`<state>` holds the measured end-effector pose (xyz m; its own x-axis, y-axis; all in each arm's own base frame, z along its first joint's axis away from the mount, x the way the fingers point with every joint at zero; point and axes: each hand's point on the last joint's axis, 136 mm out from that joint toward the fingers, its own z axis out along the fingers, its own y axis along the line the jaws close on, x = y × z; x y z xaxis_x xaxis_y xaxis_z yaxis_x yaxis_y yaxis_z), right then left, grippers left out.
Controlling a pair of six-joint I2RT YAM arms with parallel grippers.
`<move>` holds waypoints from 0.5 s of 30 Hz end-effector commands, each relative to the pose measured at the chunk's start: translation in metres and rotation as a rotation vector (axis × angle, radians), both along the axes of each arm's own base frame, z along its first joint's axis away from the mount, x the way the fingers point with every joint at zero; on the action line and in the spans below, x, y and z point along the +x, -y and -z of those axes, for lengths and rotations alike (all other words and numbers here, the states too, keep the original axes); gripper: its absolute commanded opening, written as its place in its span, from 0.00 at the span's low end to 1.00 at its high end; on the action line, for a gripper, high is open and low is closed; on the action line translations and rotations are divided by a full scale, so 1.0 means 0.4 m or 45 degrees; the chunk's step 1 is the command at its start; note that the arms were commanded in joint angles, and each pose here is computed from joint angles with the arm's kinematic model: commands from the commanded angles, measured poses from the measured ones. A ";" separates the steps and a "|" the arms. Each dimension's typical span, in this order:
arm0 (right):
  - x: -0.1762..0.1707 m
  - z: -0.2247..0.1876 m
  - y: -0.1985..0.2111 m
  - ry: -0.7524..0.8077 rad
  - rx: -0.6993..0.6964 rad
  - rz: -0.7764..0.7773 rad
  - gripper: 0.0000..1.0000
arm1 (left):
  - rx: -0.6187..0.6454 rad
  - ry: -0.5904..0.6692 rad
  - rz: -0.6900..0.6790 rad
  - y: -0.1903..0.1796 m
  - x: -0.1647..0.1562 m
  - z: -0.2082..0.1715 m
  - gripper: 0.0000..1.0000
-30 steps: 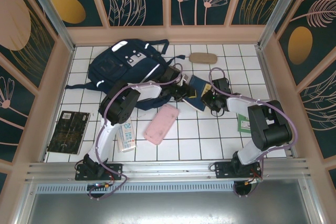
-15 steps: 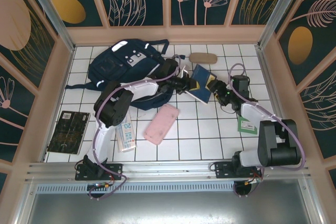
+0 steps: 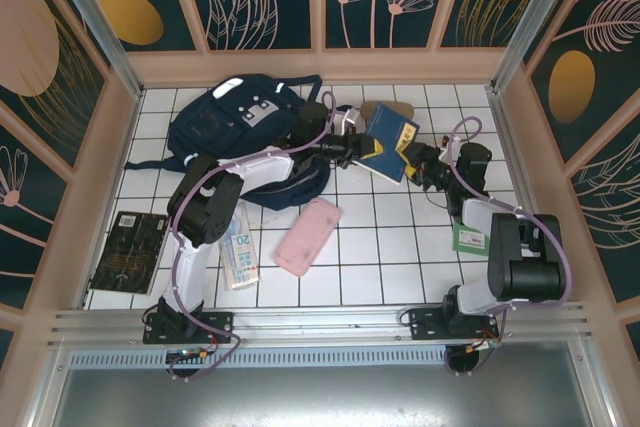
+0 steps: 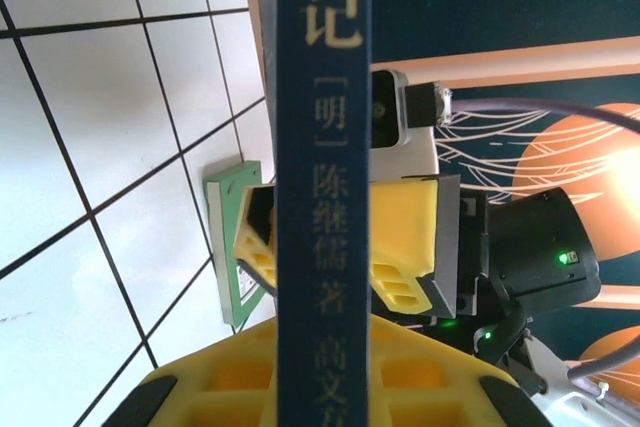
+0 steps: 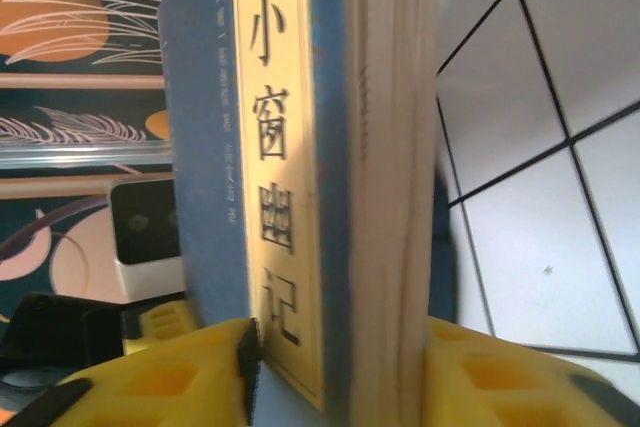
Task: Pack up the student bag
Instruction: Pass the book.
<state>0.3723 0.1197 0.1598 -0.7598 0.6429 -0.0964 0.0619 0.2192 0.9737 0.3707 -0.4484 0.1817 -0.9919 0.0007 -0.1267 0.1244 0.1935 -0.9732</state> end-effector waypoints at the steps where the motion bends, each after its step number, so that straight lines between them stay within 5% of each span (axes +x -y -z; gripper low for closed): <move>1: 0.003 -0.049 -0.014 0.101 0.035 -0.066 0.23 | -0.065 0.100 0.059 -0.002 -0.019 -0.076 0.00; 3: 0.005 -0.046 -0.014 0.099 0.005 -0.072 0.00 | -0.011 0.110 0.055 -0.008 -0.016 -0.059 0.00; 5: 0.006 -0.044 -0.010 0.094 -0.040 -0.061 0.00 | 0.095 0.141 0.034 -0.020 -0.005 -0.034 0.06; 7: 0.006 -0.045 -0.004 0.096 -0.079 -0.045 0.00 | 0.216 0.192 -0.008 -0.042 0.021 -0.009 0.29; 15: -0.003 -0.031 -0.015 0.081 -0.144 -0.052 0.00 | 0.861 0.380 -0.270 -0.256 0.136 0.107 0.36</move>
<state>0.3682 0.1215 0.1544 -0.7761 0.6156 -0.1367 0.0659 0.2948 0.9533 0.4087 -0.3942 0.1382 -0.9512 -0.0465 -0.3049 0.2176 0.5992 -0.7705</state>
